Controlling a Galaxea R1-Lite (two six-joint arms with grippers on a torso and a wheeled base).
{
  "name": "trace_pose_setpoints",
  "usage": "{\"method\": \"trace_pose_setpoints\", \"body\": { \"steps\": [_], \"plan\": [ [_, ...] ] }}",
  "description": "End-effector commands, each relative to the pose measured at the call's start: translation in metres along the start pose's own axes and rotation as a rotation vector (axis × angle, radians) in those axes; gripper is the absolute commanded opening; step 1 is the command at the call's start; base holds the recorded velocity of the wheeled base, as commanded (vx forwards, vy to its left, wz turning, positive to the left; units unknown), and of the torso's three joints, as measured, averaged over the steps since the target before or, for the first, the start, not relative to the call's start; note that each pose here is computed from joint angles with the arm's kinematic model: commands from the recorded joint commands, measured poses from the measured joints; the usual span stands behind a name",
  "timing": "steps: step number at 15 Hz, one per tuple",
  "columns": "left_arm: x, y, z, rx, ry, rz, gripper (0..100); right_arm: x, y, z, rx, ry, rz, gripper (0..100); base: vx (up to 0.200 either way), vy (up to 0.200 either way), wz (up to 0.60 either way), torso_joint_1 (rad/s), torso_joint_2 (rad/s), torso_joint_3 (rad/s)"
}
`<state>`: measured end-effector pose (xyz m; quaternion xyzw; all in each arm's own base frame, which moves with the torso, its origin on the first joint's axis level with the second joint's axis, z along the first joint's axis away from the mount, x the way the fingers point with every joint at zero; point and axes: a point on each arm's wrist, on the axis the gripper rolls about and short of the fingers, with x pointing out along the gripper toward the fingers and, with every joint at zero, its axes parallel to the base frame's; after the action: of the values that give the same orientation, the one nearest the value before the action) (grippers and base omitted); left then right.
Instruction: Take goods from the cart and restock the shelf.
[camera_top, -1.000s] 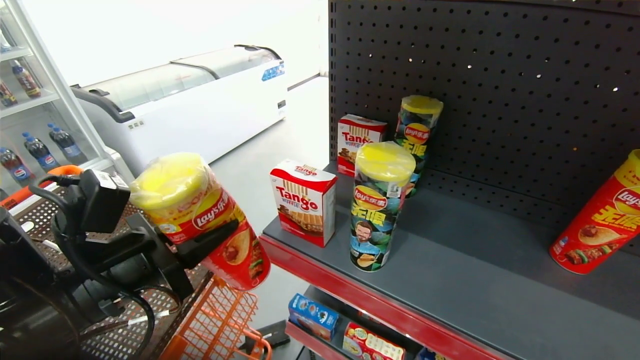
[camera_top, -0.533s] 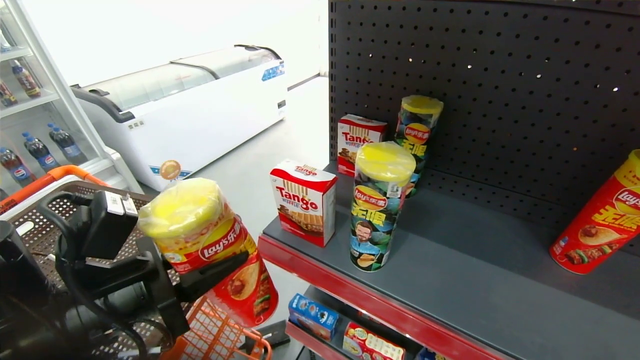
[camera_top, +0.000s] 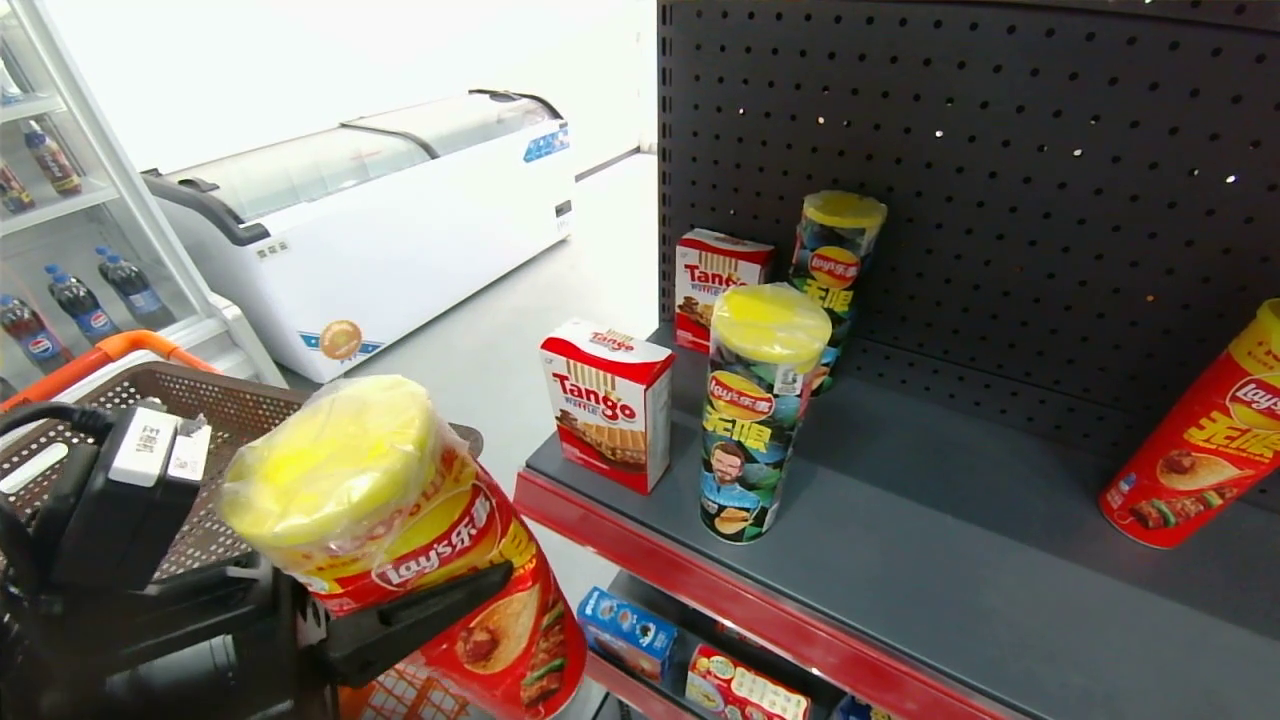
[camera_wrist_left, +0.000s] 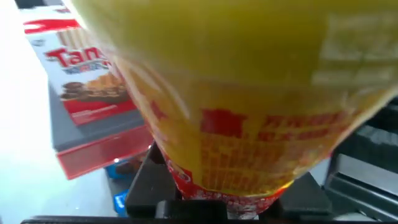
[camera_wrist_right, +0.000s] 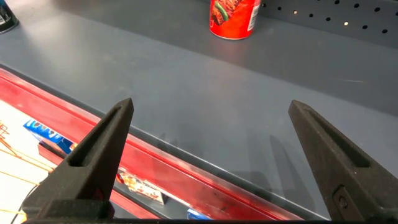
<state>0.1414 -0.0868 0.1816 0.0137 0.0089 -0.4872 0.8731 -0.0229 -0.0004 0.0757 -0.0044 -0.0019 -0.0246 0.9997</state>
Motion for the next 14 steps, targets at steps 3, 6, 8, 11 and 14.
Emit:
{"method": "trace_pose_setpoints", "body": {
  "steps": [3,6,8,11,14],
  "plan": [
    [-0.002,-0.013,0.0,-0.011,0.022,-0.091,0,0.0,0.0,0.0,0.0,0.001,0.0,100,0.0,0.0,0.0,0.0,0.0,0.0],
    [-0.004,-0.02,-0.002,-0.022,0.047,-0.127,0,0.0,0.0,0.0,0.0,0.001,0.0,100,0.0,0.0,-0.4,0.002,0.0,0.002],
    [-0.004,-0.021,-0.002,-0.022,0.047,-0.135,0,0.0,0.0,0.0,0.0,0.001,0.0,100,0.0,0.0,-0.6,-0.002,0.0,0.002],
    [-0.002,-0.026,-0.002,-0.02,0.048,-0.168,0,0.0,0.0,0.0,-0.002,0.001,0.0,100,0.0,0.0,-0.6,0.007,0.0,0.004],
    [-0.001,-0.026,-0.001,-0.02,0.047,-0.167,0,0.0,0.0,0.0,0.0,0.001,0.0,100,0.0,0.0,-0.6,0.004,0.0,0.006]
  ]
}}
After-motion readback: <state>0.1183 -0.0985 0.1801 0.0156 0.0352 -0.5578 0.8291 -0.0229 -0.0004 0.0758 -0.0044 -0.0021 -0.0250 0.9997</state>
